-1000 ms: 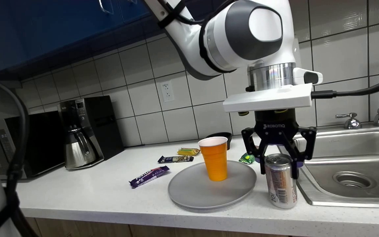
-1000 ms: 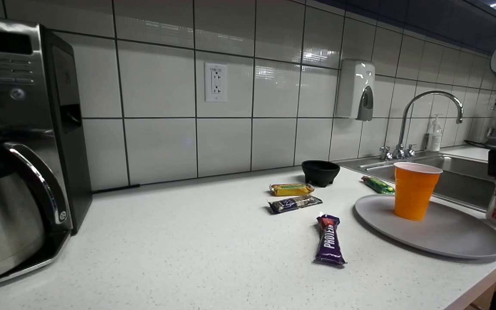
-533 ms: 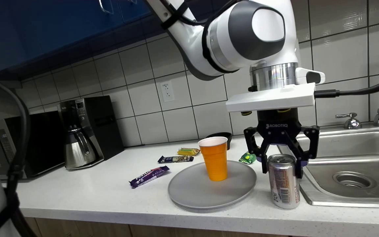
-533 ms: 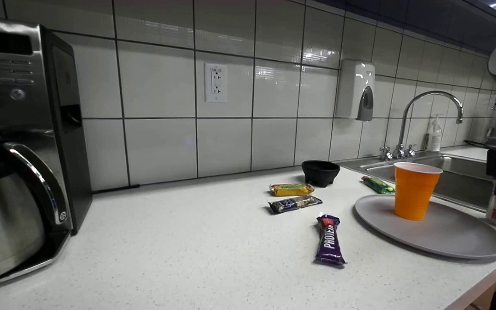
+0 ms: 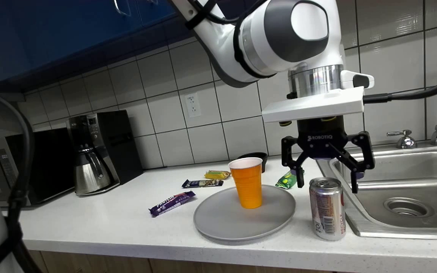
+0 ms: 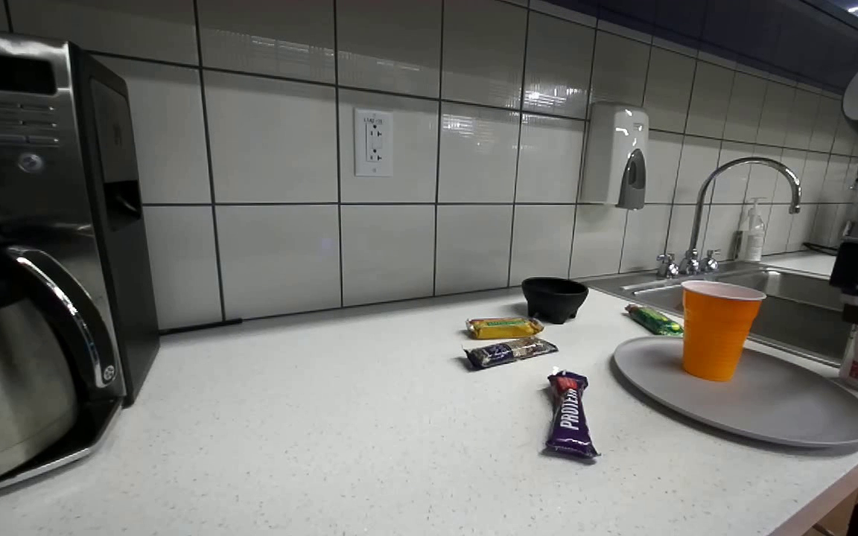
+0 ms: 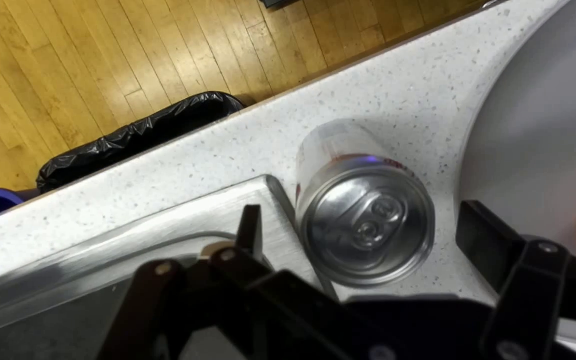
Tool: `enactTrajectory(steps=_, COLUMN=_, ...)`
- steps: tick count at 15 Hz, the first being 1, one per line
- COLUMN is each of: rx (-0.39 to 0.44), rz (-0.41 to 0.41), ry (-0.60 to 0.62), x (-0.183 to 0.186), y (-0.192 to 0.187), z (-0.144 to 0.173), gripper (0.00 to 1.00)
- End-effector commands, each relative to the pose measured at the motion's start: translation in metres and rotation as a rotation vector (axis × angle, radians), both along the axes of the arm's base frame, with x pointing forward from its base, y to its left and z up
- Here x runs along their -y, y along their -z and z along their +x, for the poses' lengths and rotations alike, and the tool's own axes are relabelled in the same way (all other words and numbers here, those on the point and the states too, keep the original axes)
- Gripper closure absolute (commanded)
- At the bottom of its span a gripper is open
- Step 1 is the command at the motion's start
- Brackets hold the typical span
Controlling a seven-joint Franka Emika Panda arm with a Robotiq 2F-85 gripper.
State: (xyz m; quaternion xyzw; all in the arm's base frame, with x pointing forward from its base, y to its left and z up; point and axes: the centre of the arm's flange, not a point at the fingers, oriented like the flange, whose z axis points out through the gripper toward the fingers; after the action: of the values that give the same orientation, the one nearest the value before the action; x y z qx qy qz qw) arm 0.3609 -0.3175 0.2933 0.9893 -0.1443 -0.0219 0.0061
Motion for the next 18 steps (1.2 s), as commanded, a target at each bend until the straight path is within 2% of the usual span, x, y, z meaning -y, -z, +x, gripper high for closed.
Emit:
enactTrajectory(steps=1, rx=0.009, rz=-0.015, ry=-0.031, x=-0.004, y=-0.034, z=0.004, gripper=0.0)
enactTrajectory(steps=8, rx=0.062, rz=-0.035, ry=-0.1, x=-0.026, y=-0.08, z=0.019, gripper=0.0)
enactTrajectory(steps=14, rx=0.094, rz=-0.039, ry=-0.219, x=-0.079, y=-0.097, z=0.05, gripper=0.0)
enactTrajectory(steps=18, rx=0.093, rz=-0.031, ry=-0.304, x=-0.122, y=-0.09, z=0.074, gripper=0.0)
